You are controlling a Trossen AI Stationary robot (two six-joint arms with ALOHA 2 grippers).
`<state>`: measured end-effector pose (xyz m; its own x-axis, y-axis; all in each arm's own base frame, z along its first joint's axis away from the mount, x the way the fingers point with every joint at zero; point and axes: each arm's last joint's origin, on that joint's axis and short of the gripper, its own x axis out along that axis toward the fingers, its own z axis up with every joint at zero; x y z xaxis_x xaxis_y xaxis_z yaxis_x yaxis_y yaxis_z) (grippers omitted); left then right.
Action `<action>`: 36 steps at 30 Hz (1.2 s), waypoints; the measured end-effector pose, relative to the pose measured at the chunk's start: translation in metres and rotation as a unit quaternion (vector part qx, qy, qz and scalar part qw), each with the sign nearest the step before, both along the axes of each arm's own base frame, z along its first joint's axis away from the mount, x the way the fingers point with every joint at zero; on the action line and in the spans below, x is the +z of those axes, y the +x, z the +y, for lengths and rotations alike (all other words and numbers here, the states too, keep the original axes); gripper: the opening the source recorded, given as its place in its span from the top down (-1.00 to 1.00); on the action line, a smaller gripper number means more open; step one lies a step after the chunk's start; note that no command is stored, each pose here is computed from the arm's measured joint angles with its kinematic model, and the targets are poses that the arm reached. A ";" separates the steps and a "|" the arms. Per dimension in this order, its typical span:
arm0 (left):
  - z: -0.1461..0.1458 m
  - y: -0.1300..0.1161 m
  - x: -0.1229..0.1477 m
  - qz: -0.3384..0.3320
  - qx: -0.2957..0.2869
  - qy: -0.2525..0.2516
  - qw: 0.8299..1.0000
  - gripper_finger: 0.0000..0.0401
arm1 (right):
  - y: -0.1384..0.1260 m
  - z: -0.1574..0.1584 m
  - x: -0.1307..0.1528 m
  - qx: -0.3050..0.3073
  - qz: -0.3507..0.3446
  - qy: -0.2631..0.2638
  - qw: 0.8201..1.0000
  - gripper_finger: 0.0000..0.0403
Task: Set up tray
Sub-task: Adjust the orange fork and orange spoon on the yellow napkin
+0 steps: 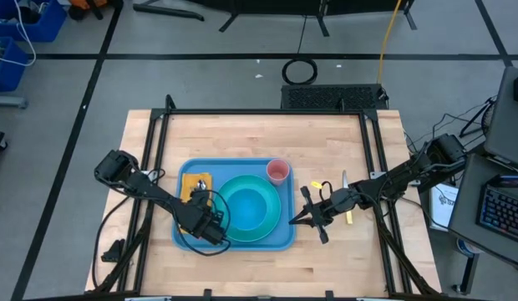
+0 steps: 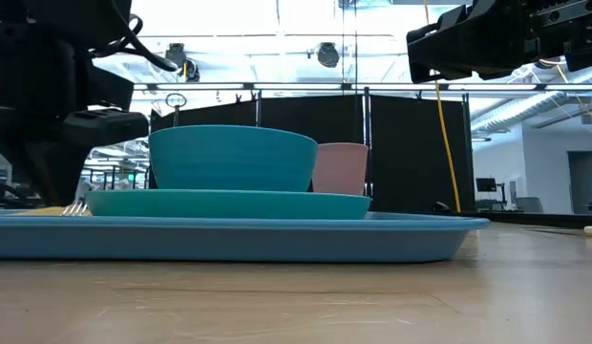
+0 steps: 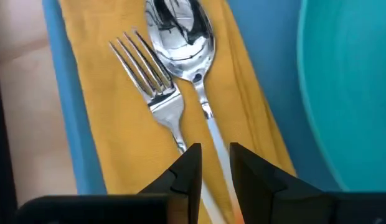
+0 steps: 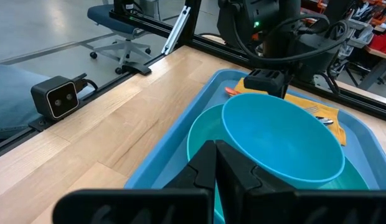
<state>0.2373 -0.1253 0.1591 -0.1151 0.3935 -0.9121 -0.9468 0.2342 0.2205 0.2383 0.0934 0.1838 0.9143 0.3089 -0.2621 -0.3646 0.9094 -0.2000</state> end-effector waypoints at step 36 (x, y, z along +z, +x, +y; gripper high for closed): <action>0.004 -0.021 -0.031 0.003 0.047 -0.029 0.998 0.56 | 0.000 0.000 0.000 -0.001 0.002 0.003 1.000 1.00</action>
<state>0.2167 -0.1213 0.1284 -0.1551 0.3275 -0.9320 -0.9637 0.1574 0.2157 0.2382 0.0934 0.1838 0.9140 0.3088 -0.2632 -0.3637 0.9111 -0.1939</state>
